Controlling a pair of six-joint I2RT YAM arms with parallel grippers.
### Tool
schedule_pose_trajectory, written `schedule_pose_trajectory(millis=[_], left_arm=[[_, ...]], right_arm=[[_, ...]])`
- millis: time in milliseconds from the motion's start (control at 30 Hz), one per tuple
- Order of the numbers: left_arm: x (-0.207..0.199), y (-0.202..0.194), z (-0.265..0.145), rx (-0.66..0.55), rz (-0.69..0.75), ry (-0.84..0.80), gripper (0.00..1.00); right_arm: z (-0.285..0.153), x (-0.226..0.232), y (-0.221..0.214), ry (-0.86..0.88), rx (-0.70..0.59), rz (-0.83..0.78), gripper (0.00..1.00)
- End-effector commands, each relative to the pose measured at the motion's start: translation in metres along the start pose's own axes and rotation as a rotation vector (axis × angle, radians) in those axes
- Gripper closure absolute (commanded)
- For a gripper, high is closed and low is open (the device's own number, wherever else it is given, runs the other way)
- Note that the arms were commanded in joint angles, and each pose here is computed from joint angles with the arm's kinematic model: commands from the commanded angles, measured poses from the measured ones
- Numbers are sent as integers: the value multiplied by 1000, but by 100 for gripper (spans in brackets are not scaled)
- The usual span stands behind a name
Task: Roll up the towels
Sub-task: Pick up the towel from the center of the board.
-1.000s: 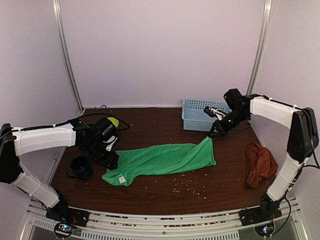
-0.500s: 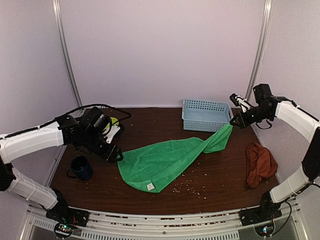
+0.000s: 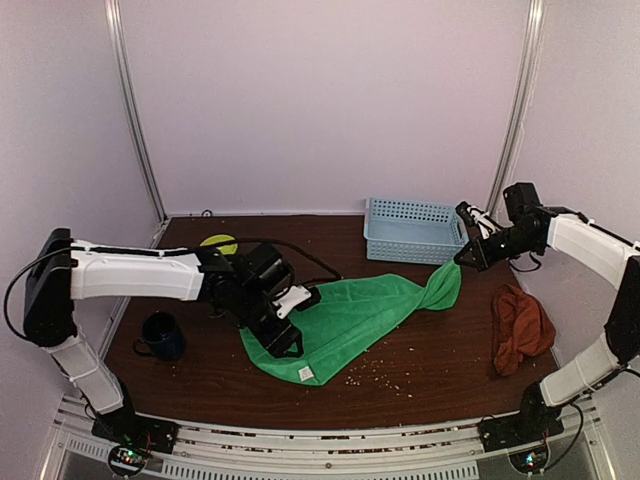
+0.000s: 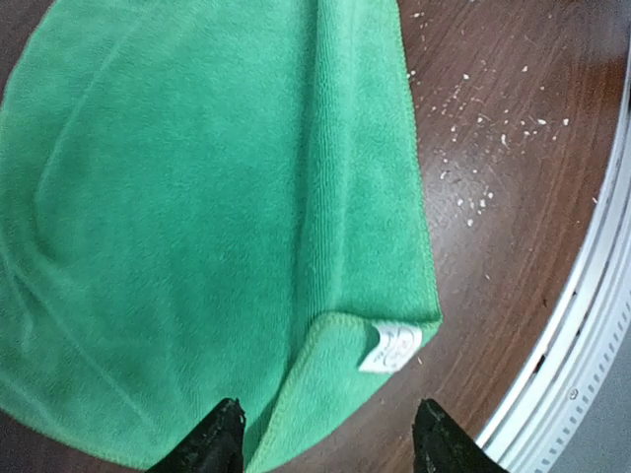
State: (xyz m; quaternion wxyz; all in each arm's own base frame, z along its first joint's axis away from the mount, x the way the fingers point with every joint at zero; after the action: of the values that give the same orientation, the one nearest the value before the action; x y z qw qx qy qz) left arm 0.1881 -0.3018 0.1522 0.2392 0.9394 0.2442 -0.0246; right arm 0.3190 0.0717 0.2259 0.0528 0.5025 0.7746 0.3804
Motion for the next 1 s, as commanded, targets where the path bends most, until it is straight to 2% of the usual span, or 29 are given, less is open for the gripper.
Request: schedule_pose_trajectory(millis=[0, 300, 400, 667, 733, 967], left_arm=[[1, 10, 30, 31, -20, -63, 40], [8, 6, 61, 92, -53, -62, 46], [6, 9, 62, 74, -53, -87, 55], [-8, 11, 43, 33, -20, -187, 94], [-13, 9, 32, 9, -17, -216, 100], [-24, -29, 4, 4, -48, -241, 100]], right_arm=[[-1, 7, 1, 34, -19, -18, 100], [3, 8, -2, 57, -13, -18, 100], [5, 7, -3, 58, -7, -17, 100], [8, 6, -3, 62, -3, -15, 100], [8, 6, -3, 61, -2, -14, 100], [7, 7, -3, 63, -7, -14, 100]])
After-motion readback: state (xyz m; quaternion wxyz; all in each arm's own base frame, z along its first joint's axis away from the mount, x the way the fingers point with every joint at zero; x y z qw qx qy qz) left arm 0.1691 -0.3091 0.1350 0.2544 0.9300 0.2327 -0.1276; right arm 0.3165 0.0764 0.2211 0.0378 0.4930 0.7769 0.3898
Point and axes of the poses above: each gripper's point midway between its finger pads, its own z axis out along the fingers, its own x axis along the line the jaws close on, y = z × x, the point moved 7 cm from there along -z, back along the fingers, and after that the axes turned 8 degrees about z, right-handed, at the moved point
